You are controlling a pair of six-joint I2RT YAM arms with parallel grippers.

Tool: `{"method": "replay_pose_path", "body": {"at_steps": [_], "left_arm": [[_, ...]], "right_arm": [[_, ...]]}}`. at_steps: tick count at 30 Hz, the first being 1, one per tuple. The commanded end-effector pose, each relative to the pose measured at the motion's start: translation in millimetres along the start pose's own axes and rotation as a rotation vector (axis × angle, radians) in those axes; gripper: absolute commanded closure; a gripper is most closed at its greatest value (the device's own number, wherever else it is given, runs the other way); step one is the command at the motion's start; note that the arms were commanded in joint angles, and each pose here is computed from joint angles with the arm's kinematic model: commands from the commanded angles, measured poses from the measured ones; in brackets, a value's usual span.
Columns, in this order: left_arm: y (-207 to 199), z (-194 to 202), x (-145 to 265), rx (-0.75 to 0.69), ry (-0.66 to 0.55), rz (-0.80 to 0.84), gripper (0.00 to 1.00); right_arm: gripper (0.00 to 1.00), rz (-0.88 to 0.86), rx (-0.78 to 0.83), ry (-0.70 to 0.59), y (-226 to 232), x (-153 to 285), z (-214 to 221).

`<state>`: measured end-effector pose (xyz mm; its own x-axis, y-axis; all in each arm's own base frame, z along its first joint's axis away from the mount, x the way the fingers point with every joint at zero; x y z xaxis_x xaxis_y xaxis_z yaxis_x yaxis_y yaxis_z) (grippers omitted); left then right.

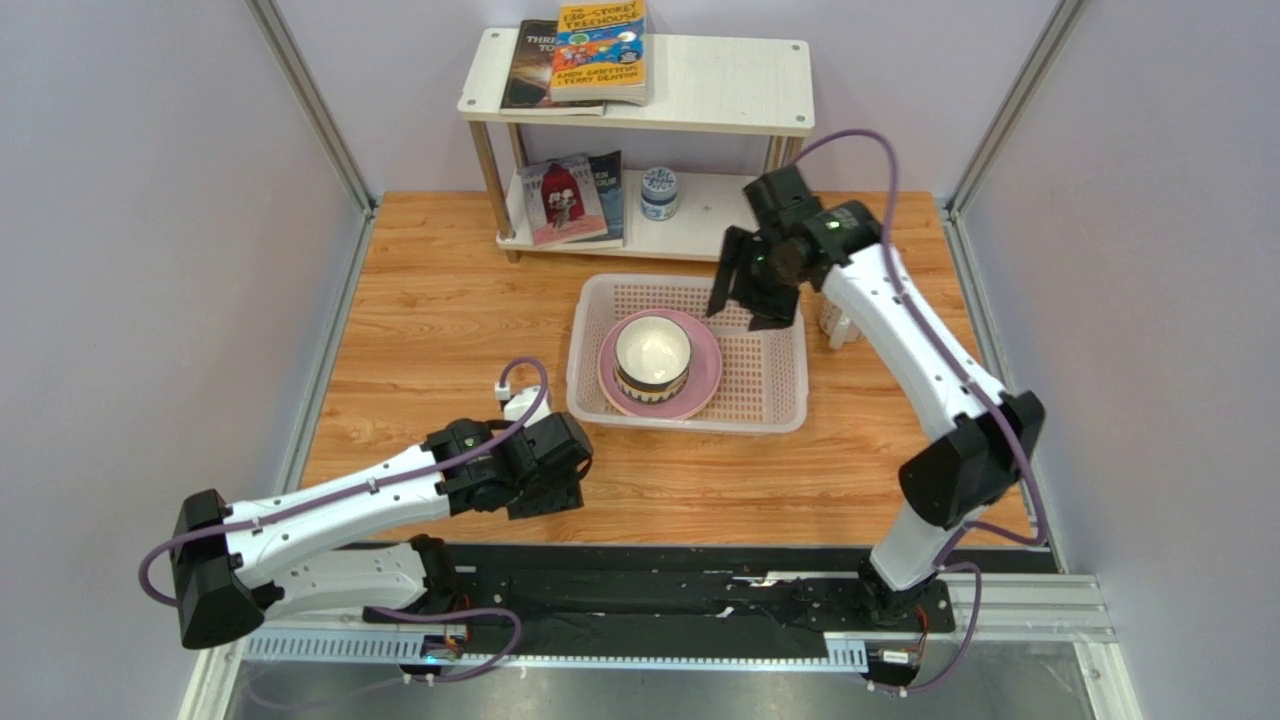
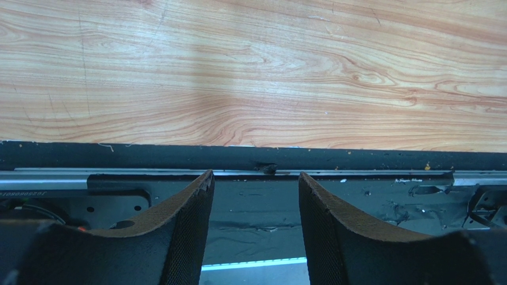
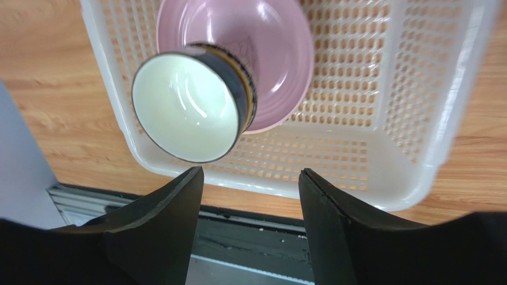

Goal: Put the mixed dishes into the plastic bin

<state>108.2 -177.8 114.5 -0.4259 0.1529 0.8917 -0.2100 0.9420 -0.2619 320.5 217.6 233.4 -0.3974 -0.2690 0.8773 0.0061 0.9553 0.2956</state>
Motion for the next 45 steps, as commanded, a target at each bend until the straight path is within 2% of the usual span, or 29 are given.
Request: {"method": "replay_pose_path", "body": {"at_steps": [1,6,11,20,26,30,36,38,39,42,45], "left_arm": [[-3,-1,2,-0.002,-0.005,0.029,0.40],[-2,-4,5,-0.016,-0.011,0.021,0.40],[1,-2,6,0.004,-0.007,0.026,0.40],[12,-2,7,0.008,-0.016,0.012,0.40],[11,-2,7,0.018,-0.016,0.019,0.40],[9,-2,6,0.013,-0.016,0.019,0.40],[4,-3,7,0.011,-0.017,0.021,0.40],[2,-4,7,0.006,-0.018,0.019,0.40],[2,-5,8,0.003,-0.021,0.019,0.40],[4,-6,10,-0.003,-0.025,0.010,0.40],[7,-6,11,-0.001,-0.025,0.007,0.41]], "right_arm": [[0.35,0.089,-0.135,-0.123,-74,31,-36],[0.34,0.167,-0.360,-0.133,-154,26,-71],[0.35,0.214,-0.538,-0.107,-204,4,-95],[0.36,0.254,-0.660,-0.116,-241,-11,-123],[0.36,0.310,-0.690,-0.024,-262,-38,-103],[0.36,0.273,-0.742,-0.003,-271,-53,-91],[0.37,0.299,-0.734,0.028,-284,-73,-88],[0.44,0.308,-0.736,0.041,-286,-78,-87],[0.64,0.307,-0.736,0.042,-287,-80,-88],[1.00,0.302,-0.735,0.040,-288,-81,-91],[1.00,0.286,-0.727,0.034,-287,-78,-94]]}}
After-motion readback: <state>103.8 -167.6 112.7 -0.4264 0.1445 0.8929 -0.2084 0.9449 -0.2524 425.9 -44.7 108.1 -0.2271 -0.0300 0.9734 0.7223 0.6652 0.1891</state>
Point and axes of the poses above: each gripper's point midway between its finger pads, its own x axis back along the fingers, its own y axis along the line the jaws close on, z = x × y, the point moved 1 cm from there along x, back along the fingers, and after that the axes turned 6 degrees about x, right-handed, at the moved point
